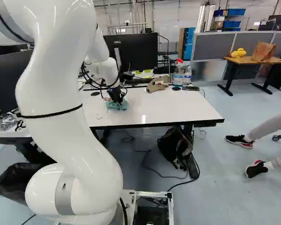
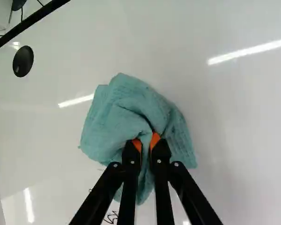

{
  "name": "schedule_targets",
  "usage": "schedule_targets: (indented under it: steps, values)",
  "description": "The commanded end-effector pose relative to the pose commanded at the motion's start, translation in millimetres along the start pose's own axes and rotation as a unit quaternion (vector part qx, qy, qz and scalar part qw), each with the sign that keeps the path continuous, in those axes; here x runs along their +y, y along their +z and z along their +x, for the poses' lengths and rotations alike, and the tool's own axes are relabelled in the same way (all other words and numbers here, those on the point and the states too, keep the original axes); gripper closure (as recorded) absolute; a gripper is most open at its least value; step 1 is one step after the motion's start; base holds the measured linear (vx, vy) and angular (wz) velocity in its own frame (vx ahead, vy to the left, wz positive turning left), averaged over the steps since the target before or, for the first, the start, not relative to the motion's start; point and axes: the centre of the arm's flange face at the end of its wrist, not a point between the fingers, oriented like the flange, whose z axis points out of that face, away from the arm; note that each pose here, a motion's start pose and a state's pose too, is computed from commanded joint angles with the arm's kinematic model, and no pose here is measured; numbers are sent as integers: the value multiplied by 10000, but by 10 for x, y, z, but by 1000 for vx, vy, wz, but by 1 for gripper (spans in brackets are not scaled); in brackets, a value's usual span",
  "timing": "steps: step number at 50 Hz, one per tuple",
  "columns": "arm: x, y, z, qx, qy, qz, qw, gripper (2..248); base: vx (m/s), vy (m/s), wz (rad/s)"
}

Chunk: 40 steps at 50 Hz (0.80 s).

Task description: Clean the table with the green towel

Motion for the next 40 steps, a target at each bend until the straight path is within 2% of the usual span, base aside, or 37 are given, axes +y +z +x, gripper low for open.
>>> schedule_targets:
  steps: [16, 40]
  values:
    - [-273, 37, -79, -51, -234, 101, 9997, 209, 0, 0, 0]
    - [-612, -4, -372, -174, -582, 236, 9979, 209, 0, 0, 0]
